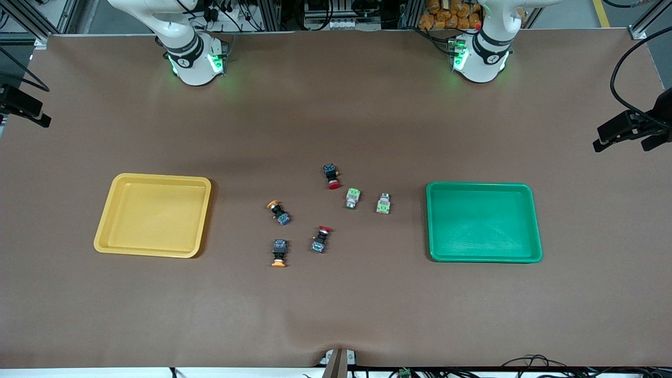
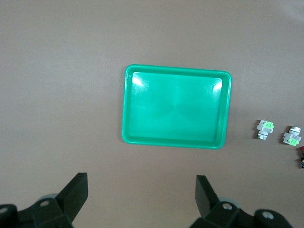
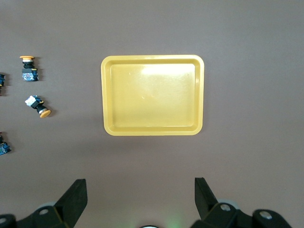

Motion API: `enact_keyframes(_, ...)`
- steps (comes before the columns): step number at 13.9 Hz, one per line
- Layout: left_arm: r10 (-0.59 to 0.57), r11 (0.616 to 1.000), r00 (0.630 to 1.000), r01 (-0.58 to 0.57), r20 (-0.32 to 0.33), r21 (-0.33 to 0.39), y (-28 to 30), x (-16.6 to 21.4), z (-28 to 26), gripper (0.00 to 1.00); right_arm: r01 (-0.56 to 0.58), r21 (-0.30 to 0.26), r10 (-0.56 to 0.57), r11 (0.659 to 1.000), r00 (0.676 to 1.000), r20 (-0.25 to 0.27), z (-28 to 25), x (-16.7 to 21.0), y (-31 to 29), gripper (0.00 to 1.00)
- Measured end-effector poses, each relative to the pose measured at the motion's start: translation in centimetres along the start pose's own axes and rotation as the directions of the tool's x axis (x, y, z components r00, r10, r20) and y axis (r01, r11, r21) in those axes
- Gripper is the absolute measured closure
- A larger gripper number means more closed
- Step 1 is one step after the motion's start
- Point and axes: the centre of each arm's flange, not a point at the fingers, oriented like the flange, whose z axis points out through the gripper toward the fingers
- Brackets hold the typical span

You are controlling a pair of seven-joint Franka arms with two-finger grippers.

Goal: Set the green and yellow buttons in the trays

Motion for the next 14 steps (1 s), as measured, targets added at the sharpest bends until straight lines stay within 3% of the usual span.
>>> enact_keyframes(6, -0.001, 1.000, 1.000, 0.001, 0.020, 0.000, 0.0, -0.2, 0.2, 0.00, 0.002, 0.000, -0.002, 1.000, 1.000, 0.005, 0.0, 0.0, 0.0, 0.00)
enact_keyframes(14, 0.005, 1.000, 0.992, -0.006, 0.123, 0.006, 0.3, 0.7, 4.0, 0.00, 0.006, 0.000, -0.006, 1.000, 1.000, 0.019, 0.4, 0.0, -0.2, 0.00)
